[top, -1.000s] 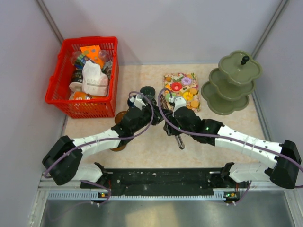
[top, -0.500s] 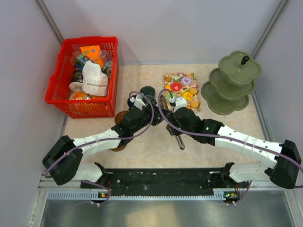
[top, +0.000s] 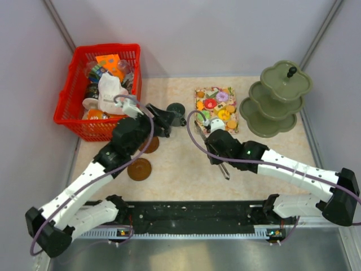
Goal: Serve the afternoon tea
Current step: Pick up the clamp from the center of the board.
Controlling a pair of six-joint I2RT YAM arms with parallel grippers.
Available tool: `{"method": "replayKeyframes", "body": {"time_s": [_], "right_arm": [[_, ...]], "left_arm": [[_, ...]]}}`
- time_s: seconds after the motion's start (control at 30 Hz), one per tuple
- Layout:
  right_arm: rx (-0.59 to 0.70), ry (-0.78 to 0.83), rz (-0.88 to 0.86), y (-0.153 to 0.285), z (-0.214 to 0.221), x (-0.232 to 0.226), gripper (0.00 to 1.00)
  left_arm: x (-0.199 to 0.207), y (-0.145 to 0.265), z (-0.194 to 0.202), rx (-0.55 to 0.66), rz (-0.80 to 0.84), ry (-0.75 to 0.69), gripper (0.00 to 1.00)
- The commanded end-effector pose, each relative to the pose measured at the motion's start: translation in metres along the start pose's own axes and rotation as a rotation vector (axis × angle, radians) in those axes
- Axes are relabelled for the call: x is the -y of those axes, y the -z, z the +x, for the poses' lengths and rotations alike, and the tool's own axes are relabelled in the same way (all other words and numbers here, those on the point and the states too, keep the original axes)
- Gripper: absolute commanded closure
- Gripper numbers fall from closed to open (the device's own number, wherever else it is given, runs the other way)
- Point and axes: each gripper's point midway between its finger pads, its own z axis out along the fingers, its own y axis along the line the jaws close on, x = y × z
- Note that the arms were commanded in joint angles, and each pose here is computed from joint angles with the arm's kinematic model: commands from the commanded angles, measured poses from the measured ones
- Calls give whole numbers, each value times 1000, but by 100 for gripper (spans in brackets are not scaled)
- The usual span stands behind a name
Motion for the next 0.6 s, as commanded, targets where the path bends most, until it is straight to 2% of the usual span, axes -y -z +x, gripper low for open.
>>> {"method": "replayKeyframes", "body": {"time_s": [0.0,0.13,0.27,0.4,0.57], "right_arm": [[37,8,14,18,-21,7,86],[-22,3,63,18,-18,24,85],[-118,-25,101,17,-8,44,82],[-198,-52,135,16,2,63,75],[-270,-67,194,14,9,84,68]], "left_arm": [[-27,28,-57,94,-125,-166,18],[-32,37,-91,63,-129,-244,17],[-20,40,-115,-21,-116,-318,17],[-4,44,-149,28,-161,-383,19],[-2,60,-157,86,-155,-524,19]]}}
